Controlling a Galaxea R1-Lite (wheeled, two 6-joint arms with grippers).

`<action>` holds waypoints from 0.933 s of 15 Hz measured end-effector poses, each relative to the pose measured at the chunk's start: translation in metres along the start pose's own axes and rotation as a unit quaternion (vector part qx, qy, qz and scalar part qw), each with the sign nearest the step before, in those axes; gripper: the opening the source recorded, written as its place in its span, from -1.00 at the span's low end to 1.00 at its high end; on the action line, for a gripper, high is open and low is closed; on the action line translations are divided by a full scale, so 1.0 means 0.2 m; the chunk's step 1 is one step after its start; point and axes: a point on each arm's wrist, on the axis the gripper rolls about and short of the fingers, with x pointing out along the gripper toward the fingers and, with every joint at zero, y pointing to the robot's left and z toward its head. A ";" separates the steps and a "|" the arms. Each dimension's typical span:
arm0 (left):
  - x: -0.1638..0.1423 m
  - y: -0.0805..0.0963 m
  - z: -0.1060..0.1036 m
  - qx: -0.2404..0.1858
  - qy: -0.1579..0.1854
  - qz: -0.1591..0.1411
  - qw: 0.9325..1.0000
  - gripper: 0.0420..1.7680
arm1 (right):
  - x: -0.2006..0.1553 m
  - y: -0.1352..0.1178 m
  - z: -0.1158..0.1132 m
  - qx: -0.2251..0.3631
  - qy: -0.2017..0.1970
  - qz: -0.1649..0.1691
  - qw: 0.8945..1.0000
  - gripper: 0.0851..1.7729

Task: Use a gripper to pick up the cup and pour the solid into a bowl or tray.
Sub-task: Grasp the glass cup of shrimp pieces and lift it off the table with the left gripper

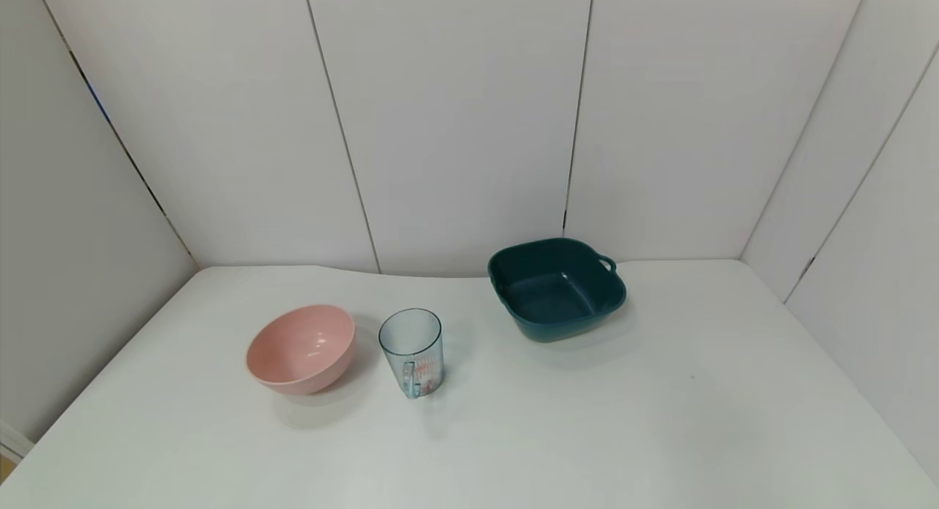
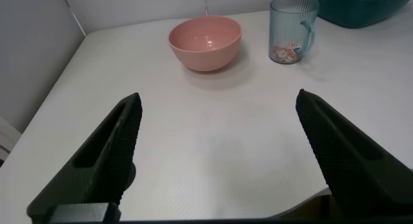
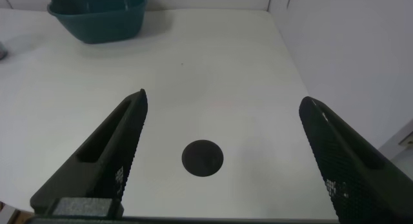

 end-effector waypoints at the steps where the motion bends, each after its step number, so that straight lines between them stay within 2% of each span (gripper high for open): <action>1: 0.00 0.00 0.00 0.000 0.000 0.000 1.000 0.94 | 0.00 0.00 0.00 0.000 0.000 0.000 1.000 0.93; 14: 0.00 0.00 0.00 0.000 0.000 0.000 1.000 0.94 | 0.00 0.00 0.00 0.000 0.000 0.000 1.000 0.93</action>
